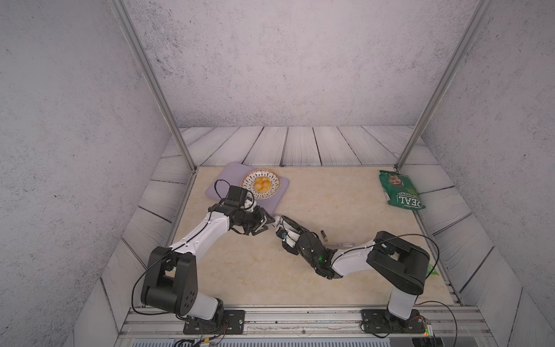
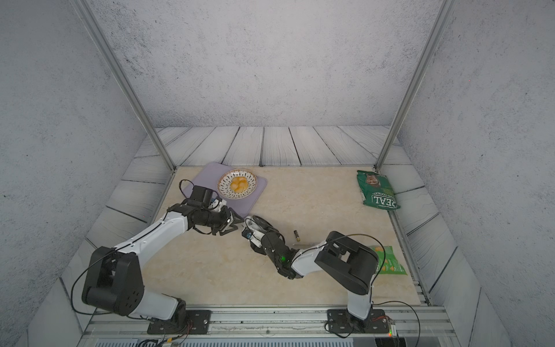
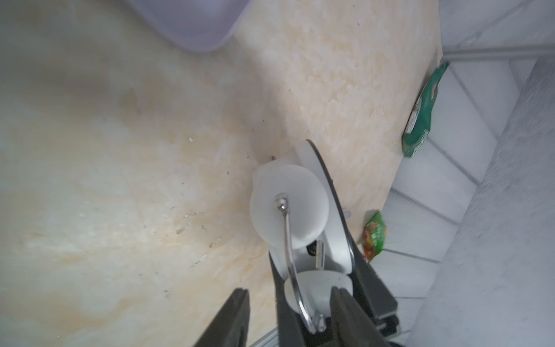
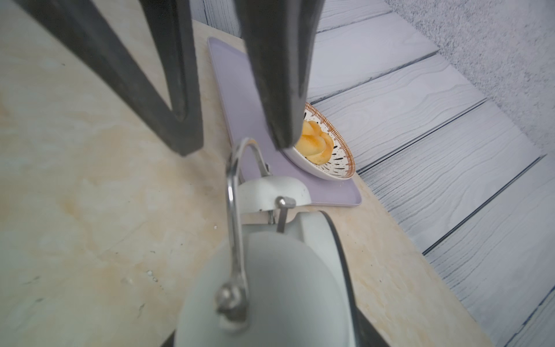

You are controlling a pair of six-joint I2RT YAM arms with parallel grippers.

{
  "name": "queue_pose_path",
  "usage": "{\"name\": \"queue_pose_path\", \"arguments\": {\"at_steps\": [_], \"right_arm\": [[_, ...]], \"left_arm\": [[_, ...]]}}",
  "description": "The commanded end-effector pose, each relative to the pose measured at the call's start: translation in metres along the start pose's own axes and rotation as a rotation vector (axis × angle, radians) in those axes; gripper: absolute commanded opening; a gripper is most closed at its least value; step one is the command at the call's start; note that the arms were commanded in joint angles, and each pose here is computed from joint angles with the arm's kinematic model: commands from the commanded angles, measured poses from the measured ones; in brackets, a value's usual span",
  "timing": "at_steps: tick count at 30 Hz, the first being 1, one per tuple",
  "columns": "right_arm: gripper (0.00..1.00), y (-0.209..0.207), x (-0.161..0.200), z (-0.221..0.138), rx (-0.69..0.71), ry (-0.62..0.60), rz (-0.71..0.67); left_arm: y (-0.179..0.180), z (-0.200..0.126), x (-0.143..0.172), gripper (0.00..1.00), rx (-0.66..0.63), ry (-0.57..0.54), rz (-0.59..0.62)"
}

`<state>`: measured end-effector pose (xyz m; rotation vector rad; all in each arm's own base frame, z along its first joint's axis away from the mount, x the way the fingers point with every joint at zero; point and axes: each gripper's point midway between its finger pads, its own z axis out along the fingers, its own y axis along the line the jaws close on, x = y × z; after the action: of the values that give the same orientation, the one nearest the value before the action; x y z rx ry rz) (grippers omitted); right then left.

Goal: Remove the battery from the alarm
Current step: Adjust the alarm at the center of the board.

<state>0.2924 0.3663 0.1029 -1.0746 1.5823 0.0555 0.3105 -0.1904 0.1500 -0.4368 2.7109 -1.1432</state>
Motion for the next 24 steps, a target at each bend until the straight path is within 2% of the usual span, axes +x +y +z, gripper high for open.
{"name": "queue_pose_path", "arguments": {"at_steps": [1,4,9,12,15,24], "right_arm": [[0.59,-0.003,-0.030,-0.016,-0.128,-0.017,0.183],[0.54,-0.003,-0.033,-0.027,-0.287,0.055,0.419],[0.54,-0.010,-0.038,-0.035,-0.453,0.134,0.749],[0.55,-0.022,-0.034,-0.027,-0.515,0.176,0.998],[0.55,-0.033,-0.025,-0.016,-0.556,0.238,1.186],[0.69,-0.039,0.020,0.017,-0.606,0.471,1.450]], "left_arm": [[-0.006,-0.039,-0.015,0.65,-0.094,-0.112,0.168],[-0.005,-0.065,-0.023,0.74,-0.197,-0.185,0.273],[0.005,-0.101,-0.030,0.84,-0.337,-0.307,0.404],[0.011,-0.112,-0.029,0.89,-0.384,-0.340,0.457],[0.015,-0.112,-0.026,0.90,-0.395,-0.336,0.472],[0.018,-0.109,-0.021,0.90,-0.375,-0.341,0.484]]}}
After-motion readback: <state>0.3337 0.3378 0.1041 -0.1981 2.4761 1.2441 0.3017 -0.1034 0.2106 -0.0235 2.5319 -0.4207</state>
